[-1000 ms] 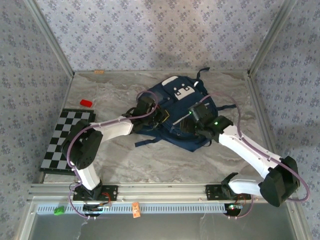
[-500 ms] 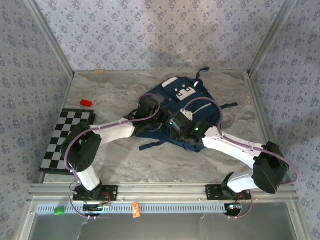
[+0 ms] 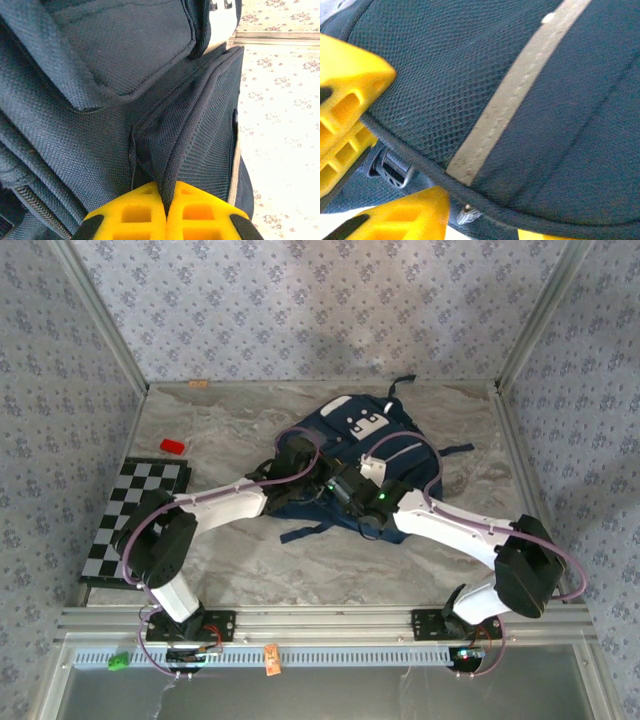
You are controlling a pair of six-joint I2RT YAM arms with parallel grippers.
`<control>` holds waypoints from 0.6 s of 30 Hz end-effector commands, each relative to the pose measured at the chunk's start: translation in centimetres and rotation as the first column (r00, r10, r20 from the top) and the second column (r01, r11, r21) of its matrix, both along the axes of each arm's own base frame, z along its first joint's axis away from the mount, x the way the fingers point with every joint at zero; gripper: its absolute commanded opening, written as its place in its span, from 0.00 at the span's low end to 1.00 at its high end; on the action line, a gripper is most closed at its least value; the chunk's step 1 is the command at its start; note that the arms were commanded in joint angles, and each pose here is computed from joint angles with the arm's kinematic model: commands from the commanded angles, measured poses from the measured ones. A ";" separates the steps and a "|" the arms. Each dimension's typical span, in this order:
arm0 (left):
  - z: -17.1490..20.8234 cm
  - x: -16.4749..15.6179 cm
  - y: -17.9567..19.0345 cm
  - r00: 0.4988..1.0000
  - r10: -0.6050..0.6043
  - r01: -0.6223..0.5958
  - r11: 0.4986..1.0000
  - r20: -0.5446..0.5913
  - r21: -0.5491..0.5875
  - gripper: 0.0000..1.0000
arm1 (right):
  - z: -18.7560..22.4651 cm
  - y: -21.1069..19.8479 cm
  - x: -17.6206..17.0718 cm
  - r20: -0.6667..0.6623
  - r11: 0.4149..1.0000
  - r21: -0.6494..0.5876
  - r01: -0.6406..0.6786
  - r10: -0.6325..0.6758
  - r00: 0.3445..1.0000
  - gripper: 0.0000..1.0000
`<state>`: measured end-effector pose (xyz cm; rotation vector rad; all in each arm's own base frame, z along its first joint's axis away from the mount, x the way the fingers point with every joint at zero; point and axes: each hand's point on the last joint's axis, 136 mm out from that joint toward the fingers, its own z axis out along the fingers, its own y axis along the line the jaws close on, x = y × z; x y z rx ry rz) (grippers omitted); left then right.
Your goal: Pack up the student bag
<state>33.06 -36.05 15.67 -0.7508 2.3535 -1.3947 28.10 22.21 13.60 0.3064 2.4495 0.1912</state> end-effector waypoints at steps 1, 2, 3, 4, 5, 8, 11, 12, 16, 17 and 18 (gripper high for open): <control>5.5 -1.1 -0.2 0.993 -0.040 0.049 0.996 0.113 -0.080 0.00 | 1.1 -3.5 0.6 0.068 0.984 -0.138 0.113 -0.104 0.992 0.35; 5.5 -1.1 -0.2 0.993 -0.040 0.048 0.996 0.114 -0.072 0.00 | 1.1 -3.6 0.3 0.067 0.984 -0.144 0.105 -0.096 0.993 0.34; 5.7 -1.0 -0.1 0.992 -0.038 0.047 0.996 0.119 -0.071 0.00 | 1.0 -3.7 0.0 0.066 0.985 -0.147 0.095 -0.086 0.994 0.33; 5.6 -1.0 -0.1 0.992 -0.038 0.046 0.997 0.122 -0.068 0.00 | 1.0 -3.8 -0.3 0.063 0.986 -0.146 0.086 -0.077 0.995 0.32; 5.7 -1.0 0.0 0.991 -0.038 0.047 0.997 0.125 -0.067 0.00 | 1.0 -3.8 -0.5 0.061 0.986 -0.147 0.073 -0.065 0.996 0.30; 5.6 -1.0 -0.1 0.992 -0.040 0.048 0.997 0.123 -0.066 0.00 | 1.0 -3.9 -0.8 0.053 0.988 -0.148 0.050 -0.042 0.998 0.27; 5.5 -1.0 -0.2 0.992 -0.041 0.049 0.997 0.120 -0.063 0.00 | 1.2 -3.1 -0.3 0.054 0.988 -0.153 0.005 0.004 0.999 0.26; 5.5 -1.0 -0.2 0.992 -0.040 0.048 0.997 0.120 -0.065 0.00 | 1.2 -2.6 0.1 0.056 0.988 -0.150 -0.024 0.032 0.998 0.27; 5.6 -0.9 -0.2 0.992 -0.040 0.048 0.997 0.121 -0.066 0.00 | 0.9 -1.9 0.8 0.040 0.982 -0.179 -0.050 0.058 0.997 0.24; 5.5 -0.9 -0.3 0.992 -0.041 0.049 0.997 0.121 -0.064 0.00 | 0.9 -1.9 0.9 0.036 0.980 -0.191 -0.047 0.055 0.998 0.23; 5.5 -1.0 -0.3 0.992 -0.044 0.051 0.997 0.120 -0.062 0.00 | 0.9 -1.8 1.1 0.034 0.979 -0.197 -0.048 0.056 0.998 0.21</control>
